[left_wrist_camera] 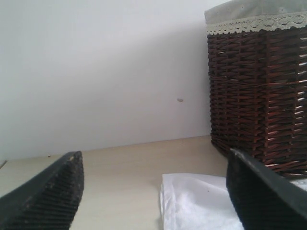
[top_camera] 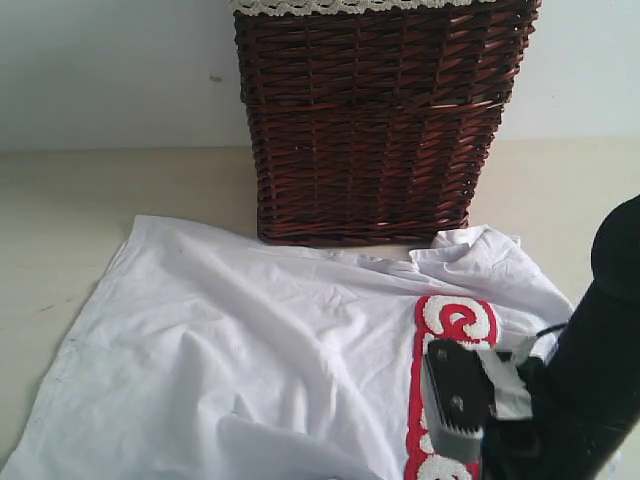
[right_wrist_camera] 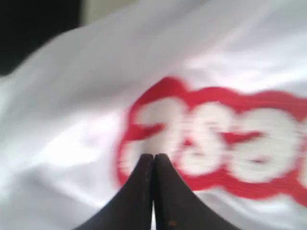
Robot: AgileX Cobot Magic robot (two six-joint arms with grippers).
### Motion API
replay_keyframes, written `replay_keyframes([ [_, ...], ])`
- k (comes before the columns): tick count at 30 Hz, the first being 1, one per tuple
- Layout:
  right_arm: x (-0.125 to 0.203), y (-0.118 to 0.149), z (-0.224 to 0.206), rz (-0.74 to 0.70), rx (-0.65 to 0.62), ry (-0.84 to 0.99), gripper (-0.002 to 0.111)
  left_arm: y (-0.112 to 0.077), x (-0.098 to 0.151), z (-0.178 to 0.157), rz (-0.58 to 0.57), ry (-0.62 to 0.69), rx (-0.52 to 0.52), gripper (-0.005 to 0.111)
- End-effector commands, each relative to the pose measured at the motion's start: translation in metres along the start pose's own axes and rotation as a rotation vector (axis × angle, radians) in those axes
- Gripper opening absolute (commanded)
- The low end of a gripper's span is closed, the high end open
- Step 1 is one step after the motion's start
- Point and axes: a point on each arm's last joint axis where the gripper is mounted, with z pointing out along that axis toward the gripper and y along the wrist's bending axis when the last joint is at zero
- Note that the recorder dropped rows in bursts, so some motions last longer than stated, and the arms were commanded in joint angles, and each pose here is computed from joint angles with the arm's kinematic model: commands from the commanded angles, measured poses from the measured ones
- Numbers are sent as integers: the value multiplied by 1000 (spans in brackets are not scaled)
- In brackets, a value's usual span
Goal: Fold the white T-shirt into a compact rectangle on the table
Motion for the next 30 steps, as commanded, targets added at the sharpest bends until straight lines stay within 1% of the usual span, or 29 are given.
replay_keyframes([
  [1,2,-49,-32,281,609,-161,0,0,1,0,-7,-3,0,78],
  [3,14,-68,-37,331,716,-162,0,0,1,0,-7,-3,0,78],
  [5,27,-80,-27,362,687,-100,0,0,1,0,-7,-3,0,78],
  [9,40,-94,-9,389,650,-39,0,0,1,0,-7,-3,0,78],
  [15,60,-110,9,424,623,37,0,0,1,0,-7,-3,0,78],
  [23,96,-124,-5,531,700,74,0,0,1,0,-7,-3,0,78],
  [27,106,-128,-11,492,725,94,0,0,1,0,-7,-3,0,78],
  [28,109,-132,-15,464,765,73,0,0,1,0,-7,-3,0,78],
  [30,109,-138,-23,463,842,-2,0,0,1,0,-7,-3,0,78],
])
